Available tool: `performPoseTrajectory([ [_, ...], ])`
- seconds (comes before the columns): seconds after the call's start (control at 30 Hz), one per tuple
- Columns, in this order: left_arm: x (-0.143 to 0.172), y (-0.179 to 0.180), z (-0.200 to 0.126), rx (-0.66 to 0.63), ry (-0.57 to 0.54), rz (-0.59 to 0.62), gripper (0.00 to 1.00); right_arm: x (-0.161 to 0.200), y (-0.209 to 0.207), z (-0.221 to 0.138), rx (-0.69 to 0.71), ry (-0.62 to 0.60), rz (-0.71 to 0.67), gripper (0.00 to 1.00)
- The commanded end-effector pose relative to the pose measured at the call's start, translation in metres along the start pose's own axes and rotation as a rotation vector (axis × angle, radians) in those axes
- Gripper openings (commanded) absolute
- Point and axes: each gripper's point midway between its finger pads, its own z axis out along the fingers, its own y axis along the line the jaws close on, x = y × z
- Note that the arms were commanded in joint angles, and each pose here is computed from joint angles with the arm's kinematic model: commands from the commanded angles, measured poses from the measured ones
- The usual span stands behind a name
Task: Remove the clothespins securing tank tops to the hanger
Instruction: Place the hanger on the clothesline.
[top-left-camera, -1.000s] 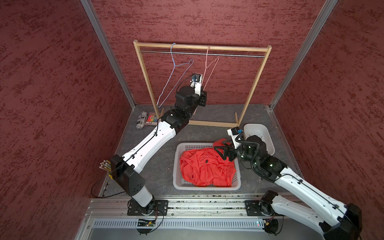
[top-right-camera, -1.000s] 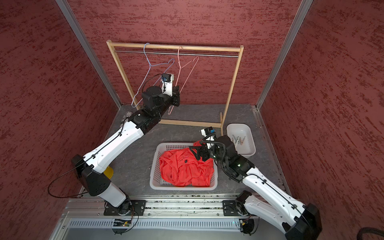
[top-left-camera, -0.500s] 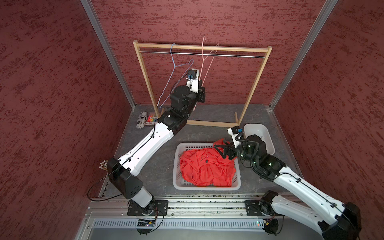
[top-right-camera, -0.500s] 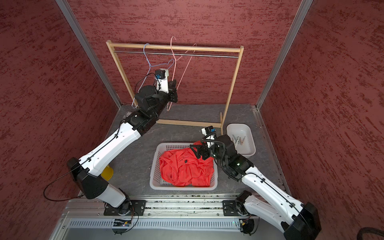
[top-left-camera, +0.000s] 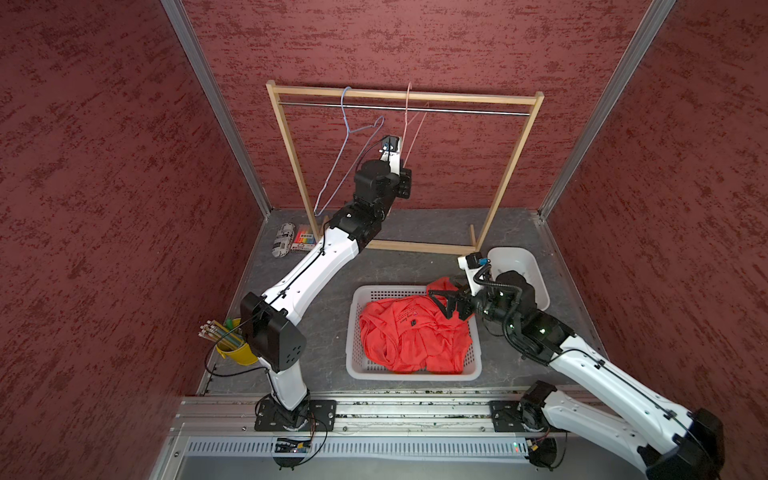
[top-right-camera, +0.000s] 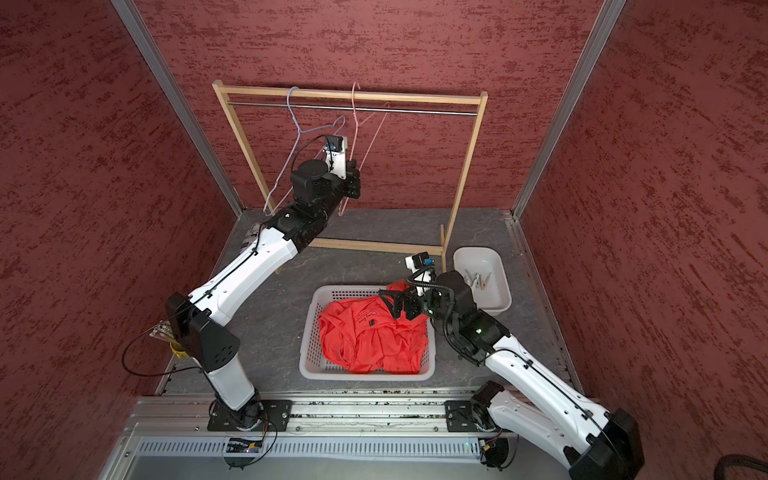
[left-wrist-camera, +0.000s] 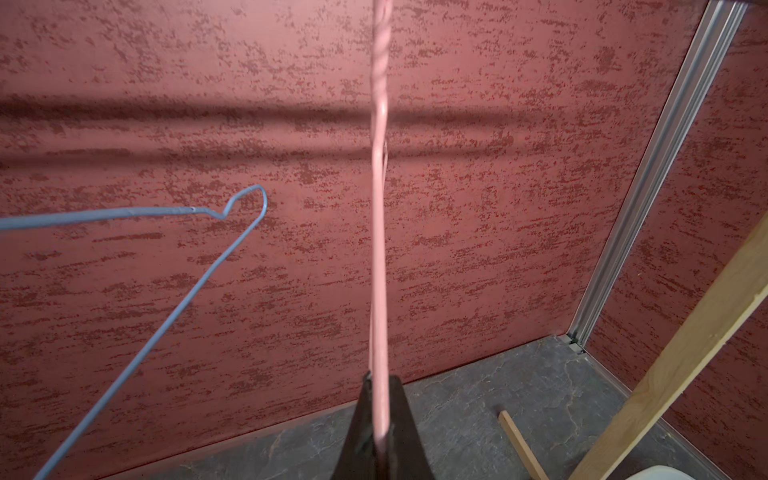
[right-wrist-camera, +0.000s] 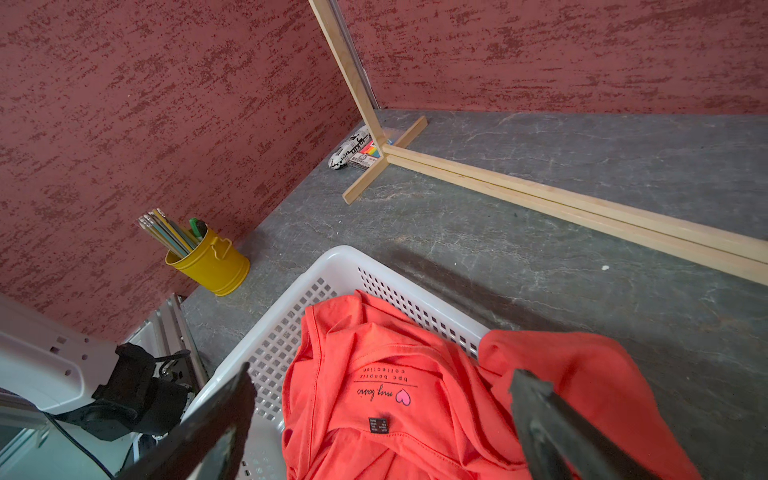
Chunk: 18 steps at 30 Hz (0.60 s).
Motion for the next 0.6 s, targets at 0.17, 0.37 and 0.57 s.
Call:
performPoseTrajectory([
  [0.17, 0.014, -0.005, -0.007, 0.05, 0.014, -0.07, 0.0, -0.019, -0.002, 0.002, 0.021, -0.06, -0.039, 0.99],
  [0.37, 0.012, -0.009, -0.036, 0.097, -0.034, -0.075, 1.0, -0.028, -0.007, -0.001, 0.062, -0.09, -0.062, 0.99],
  [0.57, -0.002, -0.013, -0.096, 0.167, -0.175, -0.034, 1.0, -0.037, -0.014, 0.002, 0.109, -0.103, -0.096, 0.99],
])
